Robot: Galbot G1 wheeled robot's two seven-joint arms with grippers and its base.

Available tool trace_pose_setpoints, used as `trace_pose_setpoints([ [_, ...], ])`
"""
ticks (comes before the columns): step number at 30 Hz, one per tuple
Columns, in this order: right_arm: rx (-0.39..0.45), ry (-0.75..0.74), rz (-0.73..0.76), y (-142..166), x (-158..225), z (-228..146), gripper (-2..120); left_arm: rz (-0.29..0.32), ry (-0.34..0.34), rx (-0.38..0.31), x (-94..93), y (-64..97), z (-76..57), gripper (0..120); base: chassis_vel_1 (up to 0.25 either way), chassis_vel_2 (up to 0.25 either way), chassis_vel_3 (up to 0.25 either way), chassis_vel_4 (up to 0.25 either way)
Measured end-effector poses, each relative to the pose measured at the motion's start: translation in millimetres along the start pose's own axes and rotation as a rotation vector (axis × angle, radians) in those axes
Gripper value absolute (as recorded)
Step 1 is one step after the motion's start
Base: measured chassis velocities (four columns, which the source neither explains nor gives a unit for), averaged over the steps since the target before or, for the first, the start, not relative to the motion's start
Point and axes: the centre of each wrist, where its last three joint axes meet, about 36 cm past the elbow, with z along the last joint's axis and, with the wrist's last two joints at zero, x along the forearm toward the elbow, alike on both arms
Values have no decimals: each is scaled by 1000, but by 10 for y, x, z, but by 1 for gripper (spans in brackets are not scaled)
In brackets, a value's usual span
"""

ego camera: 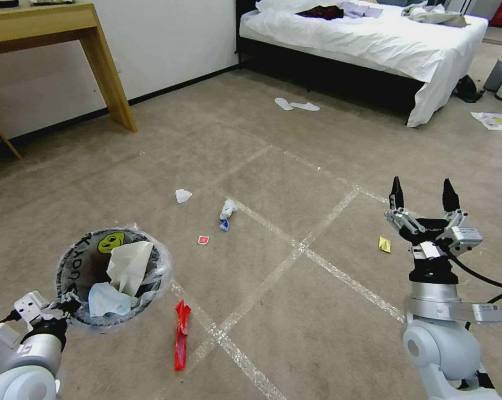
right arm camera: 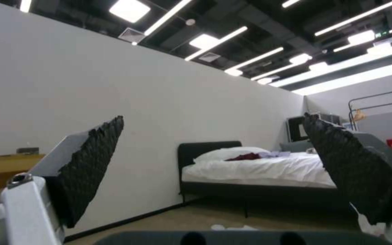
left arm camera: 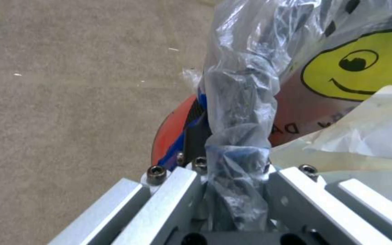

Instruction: Pick up the trash bin and place the garbage on the floor into it.

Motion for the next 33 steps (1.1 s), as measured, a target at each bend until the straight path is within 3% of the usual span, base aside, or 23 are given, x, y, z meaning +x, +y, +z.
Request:
trace_pose_setpoints([
  [33, 5, 0, 0, 19, 41, 4, 100, 8, 0, -6, -17, -17, -17, 0, -13, 15, 15, -14],
])
